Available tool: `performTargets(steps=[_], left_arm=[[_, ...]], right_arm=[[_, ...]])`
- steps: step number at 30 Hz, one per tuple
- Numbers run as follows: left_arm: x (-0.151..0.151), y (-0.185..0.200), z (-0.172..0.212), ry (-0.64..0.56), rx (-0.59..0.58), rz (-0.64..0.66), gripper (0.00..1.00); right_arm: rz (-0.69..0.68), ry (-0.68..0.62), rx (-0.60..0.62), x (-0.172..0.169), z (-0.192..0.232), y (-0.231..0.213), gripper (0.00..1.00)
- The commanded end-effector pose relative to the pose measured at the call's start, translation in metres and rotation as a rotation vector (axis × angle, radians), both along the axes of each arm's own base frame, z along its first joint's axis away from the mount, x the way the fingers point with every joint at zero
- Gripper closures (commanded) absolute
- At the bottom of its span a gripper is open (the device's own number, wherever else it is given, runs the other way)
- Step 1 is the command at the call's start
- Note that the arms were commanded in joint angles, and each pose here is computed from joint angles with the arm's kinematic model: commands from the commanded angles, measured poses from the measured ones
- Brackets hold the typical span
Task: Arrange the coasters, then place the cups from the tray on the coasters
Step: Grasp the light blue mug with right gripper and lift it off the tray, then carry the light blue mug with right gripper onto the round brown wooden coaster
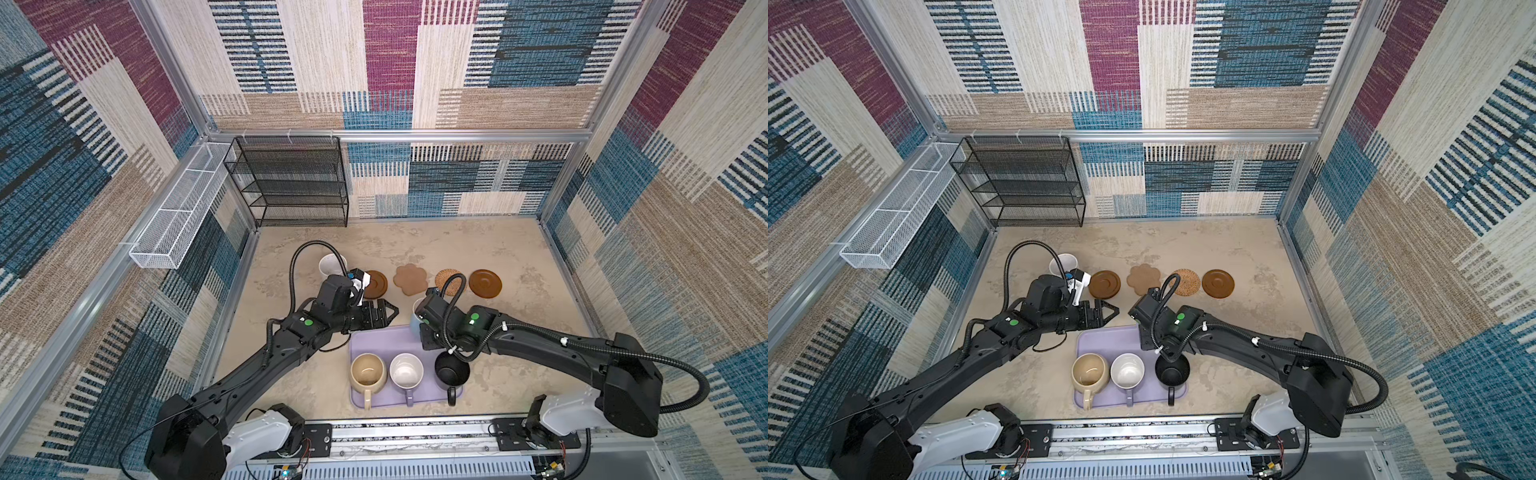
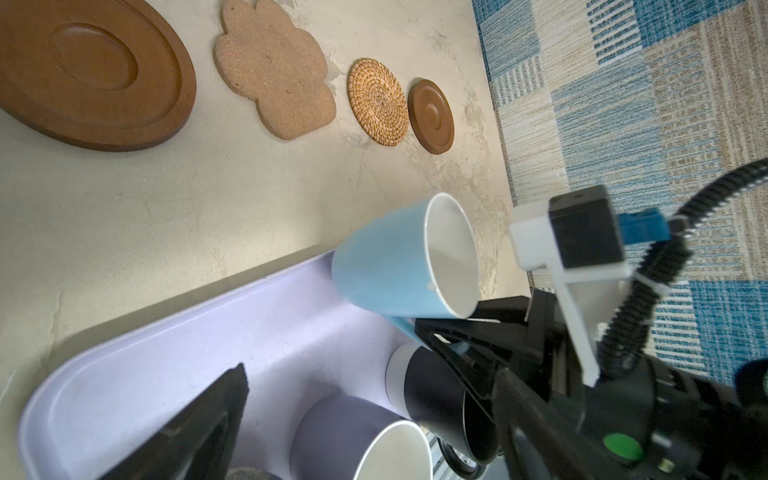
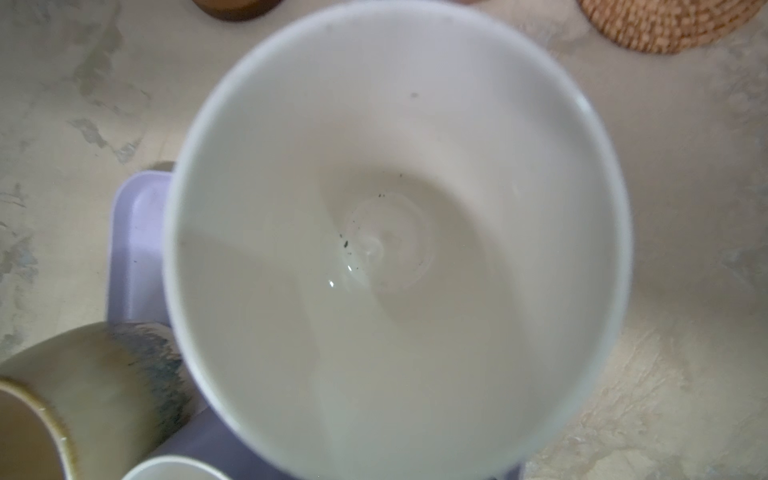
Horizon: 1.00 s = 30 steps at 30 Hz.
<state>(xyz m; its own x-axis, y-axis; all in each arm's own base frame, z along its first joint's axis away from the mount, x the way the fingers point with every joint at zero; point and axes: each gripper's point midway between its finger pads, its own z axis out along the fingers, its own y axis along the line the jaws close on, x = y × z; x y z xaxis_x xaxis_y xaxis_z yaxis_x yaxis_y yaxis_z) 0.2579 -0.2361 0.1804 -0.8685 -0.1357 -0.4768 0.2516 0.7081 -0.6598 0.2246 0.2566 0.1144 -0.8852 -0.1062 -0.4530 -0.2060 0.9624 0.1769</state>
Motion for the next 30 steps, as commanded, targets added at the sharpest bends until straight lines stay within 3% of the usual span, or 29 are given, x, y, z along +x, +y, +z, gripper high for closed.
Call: performTargets(steps=[1,16,30], left_arm=[[0.006,0.008,0.004,-0.022,0.005,0.058,0.05],[0.038,0.072,0.028,-0.037,0.014,0.275,0.01],[0.062,0.114,0.005,-0.018,0.091,0.435,0.04]], right_arm=[[-0.001,-0.1,0.062,0.017,0.024,0.014,1.0],[0.071,-0.195,0.078,0.096,0.064,0.079,1.0],[0.116,-0.134,0.045,0.169,0.025,0.132,1.0]])
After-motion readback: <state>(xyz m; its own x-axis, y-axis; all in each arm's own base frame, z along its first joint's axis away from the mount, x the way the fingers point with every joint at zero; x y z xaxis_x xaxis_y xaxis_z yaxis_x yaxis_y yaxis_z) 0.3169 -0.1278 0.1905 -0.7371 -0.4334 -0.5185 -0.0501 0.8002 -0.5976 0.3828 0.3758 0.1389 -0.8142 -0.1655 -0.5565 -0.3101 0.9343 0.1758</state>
